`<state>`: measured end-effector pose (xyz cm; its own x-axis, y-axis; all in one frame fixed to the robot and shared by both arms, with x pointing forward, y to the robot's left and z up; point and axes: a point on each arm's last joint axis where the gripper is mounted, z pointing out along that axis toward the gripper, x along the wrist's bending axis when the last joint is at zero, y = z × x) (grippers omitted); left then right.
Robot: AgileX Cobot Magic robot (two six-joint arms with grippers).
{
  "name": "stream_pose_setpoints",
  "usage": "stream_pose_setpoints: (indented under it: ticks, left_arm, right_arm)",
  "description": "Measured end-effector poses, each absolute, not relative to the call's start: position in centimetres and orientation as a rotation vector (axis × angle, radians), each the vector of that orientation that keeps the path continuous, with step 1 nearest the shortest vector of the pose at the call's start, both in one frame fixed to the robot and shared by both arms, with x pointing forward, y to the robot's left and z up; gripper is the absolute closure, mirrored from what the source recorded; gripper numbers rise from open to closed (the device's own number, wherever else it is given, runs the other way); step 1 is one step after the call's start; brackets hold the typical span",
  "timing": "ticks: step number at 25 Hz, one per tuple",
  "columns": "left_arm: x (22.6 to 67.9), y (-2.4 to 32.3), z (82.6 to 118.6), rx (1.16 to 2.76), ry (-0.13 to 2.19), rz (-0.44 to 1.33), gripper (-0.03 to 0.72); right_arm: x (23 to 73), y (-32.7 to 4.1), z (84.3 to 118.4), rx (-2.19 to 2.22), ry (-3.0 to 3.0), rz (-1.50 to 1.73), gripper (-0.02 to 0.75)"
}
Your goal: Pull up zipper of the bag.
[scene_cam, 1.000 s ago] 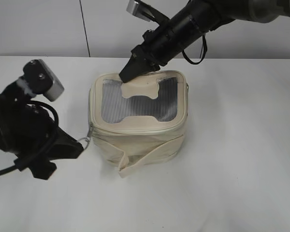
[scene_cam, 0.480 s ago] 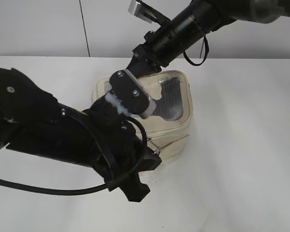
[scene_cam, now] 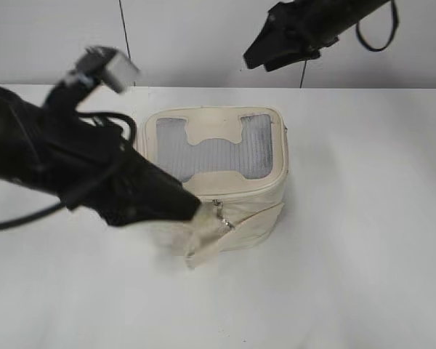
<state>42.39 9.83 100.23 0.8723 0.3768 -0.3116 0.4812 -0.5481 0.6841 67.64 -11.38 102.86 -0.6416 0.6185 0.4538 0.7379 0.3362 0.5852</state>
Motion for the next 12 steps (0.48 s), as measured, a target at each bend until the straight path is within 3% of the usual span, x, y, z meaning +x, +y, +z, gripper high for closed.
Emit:
stream_pose_setpoints:
  ticks: [3, 6, 12]
  left_arm:
    - [44.8, 12.6, 102.4, 2.120, 0.715, -0.084, 0.298]
    - [49.2, 14.2, 104.8, 2.049, 0.750, -0.024, 0.312]
    - [58.7, 10.4, 105.7, 2.101, 0.556, -0.094, 0.312]
  right_arm:
    - [67.2, -15.2, 104.0, -1.385, -2.397, -1.191, 0.337]
    - [64.3, -19.0, 102.3, -1.556, -2.327, -1.197, 0.342]
    - [54.5, -21.7, 97.9, -1.660, -2.357, -1.485, 0.346]
